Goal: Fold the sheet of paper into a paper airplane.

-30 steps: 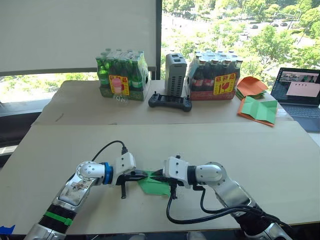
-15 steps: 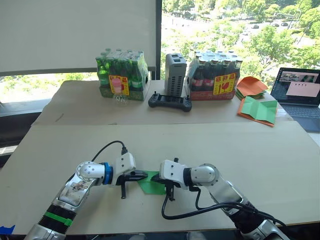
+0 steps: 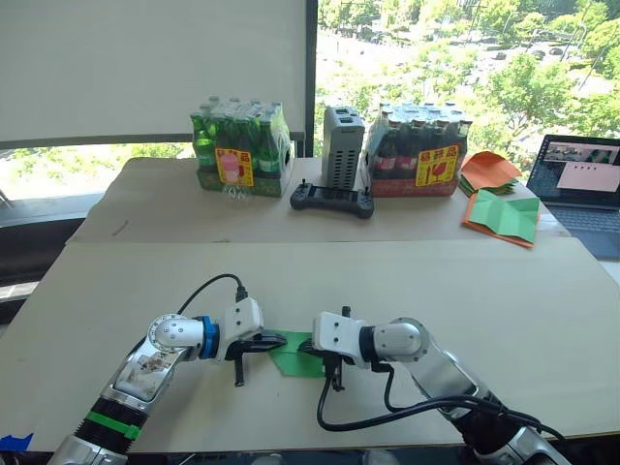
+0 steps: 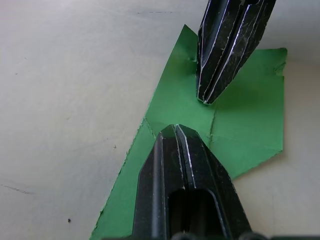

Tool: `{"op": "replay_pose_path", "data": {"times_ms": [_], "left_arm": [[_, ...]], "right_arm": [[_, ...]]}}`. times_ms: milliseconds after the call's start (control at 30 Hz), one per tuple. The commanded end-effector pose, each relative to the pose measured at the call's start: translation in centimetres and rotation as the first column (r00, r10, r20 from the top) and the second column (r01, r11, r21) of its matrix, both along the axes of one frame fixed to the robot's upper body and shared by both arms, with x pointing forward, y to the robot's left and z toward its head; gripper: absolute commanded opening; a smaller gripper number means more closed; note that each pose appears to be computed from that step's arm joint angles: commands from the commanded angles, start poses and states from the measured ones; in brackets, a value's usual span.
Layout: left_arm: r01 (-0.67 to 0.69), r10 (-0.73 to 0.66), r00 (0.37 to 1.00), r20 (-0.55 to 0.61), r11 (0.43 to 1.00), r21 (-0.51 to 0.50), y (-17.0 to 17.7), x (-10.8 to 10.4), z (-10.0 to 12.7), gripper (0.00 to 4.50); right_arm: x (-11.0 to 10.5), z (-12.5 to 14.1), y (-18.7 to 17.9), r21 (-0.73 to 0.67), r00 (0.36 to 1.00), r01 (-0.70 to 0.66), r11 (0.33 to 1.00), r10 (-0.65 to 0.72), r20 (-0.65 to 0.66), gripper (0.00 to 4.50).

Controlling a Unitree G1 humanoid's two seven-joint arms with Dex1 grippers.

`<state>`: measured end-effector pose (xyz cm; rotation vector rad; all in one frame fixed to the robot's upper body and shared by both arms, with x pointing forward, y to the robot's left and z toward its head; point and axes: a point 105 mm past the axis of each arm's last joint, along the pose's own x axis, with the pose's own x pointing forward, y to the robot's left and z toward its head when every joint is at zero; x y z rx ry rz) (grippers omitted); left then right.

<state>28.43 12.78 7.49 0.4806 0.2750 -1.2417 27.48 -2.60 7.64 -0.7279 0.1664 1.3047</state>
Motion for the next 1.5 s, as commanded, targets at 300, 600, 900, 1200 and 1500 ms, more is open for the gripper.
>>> {"op": "replay_pose_path", "data": {"times_ms": [300,600,900,1200,1500], "left_arm": [[-0.013,0.017,0.999,-0.051,0.998,0.068,1.0,-0.3,-1.8,0.0],[-0.006,0.01,0.998,-0.055,0.997,0.072,1.0,-0.4,-1.9,0.0],[-0.001,0.004,0.999,-0.05,0.997,0.074,0.8,-0.2,-1.9,0.0],[0.009,-0.005,0.999,-0.048,0.997,0.077,0.7,-0.1,-1.7,0.0],[0.001,0.002,0.999,-0.041,0.997,0.078,0.8,-0.1,-1.6,0.0]], "right_arm": [[-1.0,-2.9,-4.6,-0.131,0.982,0.122,0.984,-0.139,-0.129,0.02],[-2.1,-3.1,-6.7,-0.165,0.97,0.158,0.973,-0.185,-0.16,0.02],[-1.0,4.7,-3.5,0.224,0.992,0.125,0.967,-0.115,-0.054,0.02],[-1.0,5.1,-1.6,0.272,0.996,0.078,0.959,-0.066,-0.053,0.02],[0.6,1.4,-1.9,0.125,0.991,0.131,0.983,-0.125,-0.057,0.02]]}}
